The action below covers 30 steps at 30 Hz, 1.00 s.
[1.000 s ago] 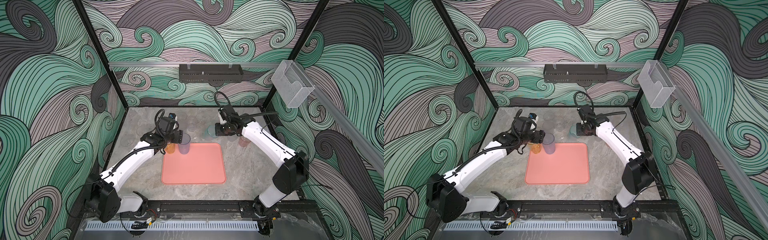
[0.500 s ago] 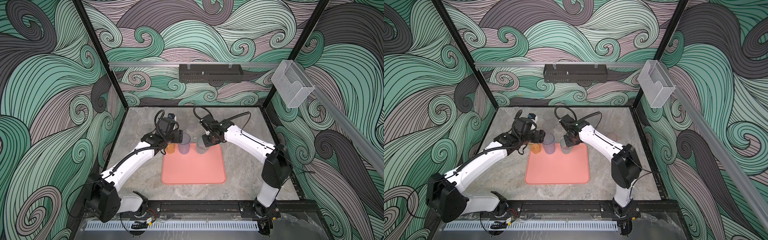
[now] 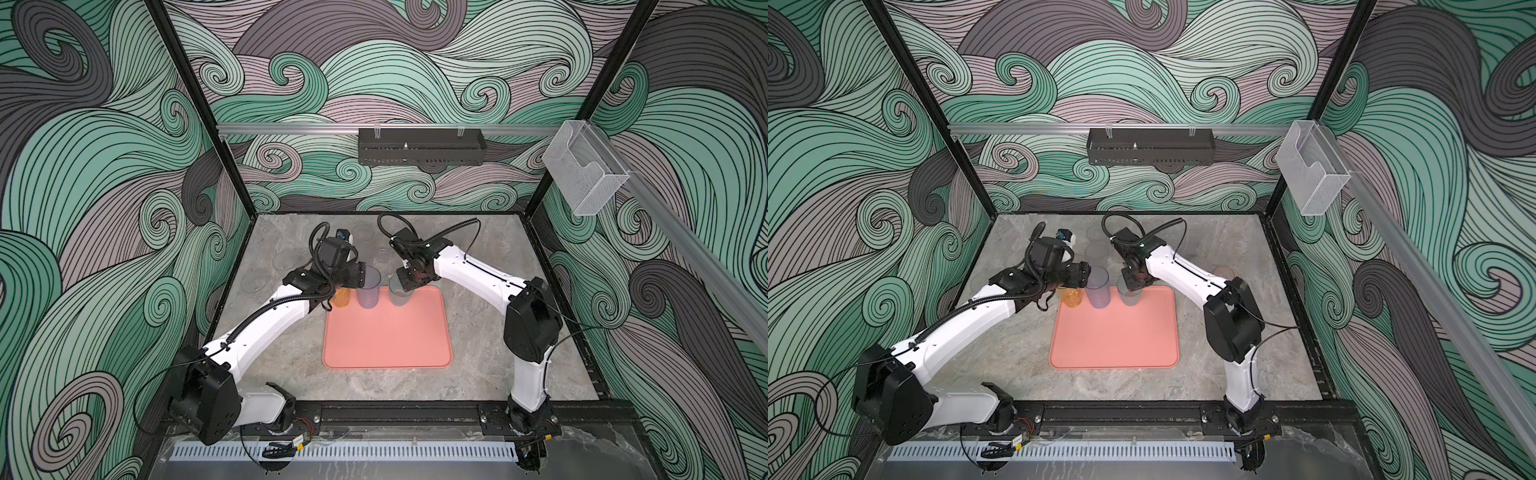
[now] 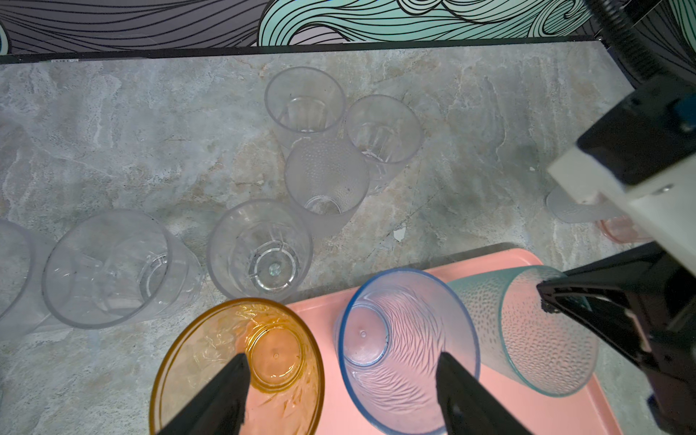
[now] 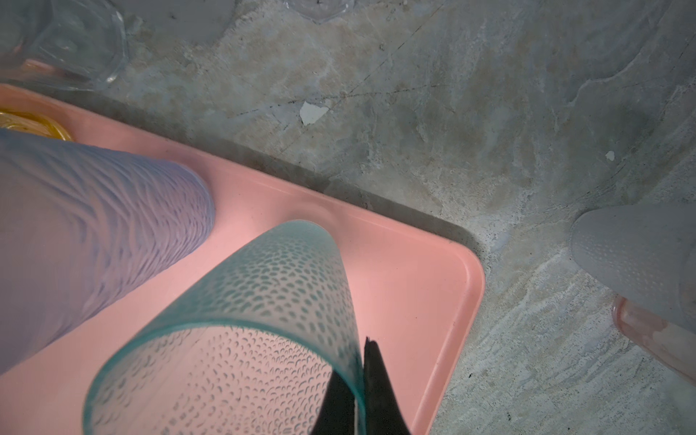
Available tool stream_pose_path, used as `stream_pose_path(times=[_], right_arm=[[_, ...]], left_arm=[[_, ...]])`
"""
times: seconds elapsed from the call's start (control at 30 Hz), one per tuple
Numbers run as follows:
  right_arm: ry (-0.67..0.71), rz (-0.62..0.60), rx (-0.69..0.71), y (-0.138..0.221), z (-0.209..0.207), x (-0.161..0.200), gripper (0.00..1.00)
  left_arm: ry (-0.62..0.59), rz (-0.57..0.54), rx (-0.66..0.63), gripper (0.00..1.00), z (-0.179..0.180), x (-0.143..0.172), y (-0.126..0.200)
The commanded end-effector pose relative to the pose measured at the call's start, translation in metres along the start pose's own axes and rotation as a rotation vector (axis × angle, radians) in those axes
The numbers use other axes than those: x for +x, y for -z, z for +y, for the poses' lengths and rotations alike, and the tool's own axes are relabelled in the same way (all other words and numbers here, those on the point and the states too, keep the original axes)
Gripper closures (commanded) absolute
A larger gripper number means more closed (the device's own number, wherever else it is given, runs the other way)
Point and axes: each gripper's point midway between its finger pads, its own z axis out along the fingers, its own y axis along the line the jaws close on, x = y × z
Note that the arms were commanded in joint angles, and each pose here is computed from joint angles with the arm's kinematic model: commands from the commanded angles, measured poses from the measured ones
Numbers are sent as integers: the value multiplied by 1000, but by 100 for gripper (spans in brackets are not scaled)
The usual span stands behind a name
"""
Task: Place the glasses into the tray
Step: Place the glass on the tray.
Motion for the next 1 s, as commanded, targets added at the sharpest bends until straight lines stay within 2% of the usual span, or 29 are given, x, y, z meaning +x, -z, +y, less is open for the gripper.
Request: stream_pose_path(times=[0.0,0.33,0.53,0.73,0.87,0.97], right_arm=[[12,-2,12,0,0,-5,100],[11,32,-1,-12,5,-1,96],[7,9,-17,2,5,-6,75],[-46,-73,-104,54,-2,-19,58],[-162,-121,-137,81,-34,-19,55],[-288,-135,-79,81,-80,-12,54]], left_arm=[[6,-27,18,20,-4,-7,5],[0,-24,16,20,-3,-5,4],[-3,-24,14,20,-2,-5,5],[0,-40,1,20,-3,-19,11],[-3,-34,92,21,-23,-32,15],[-8,-33,172,21,-42,-31,13]])
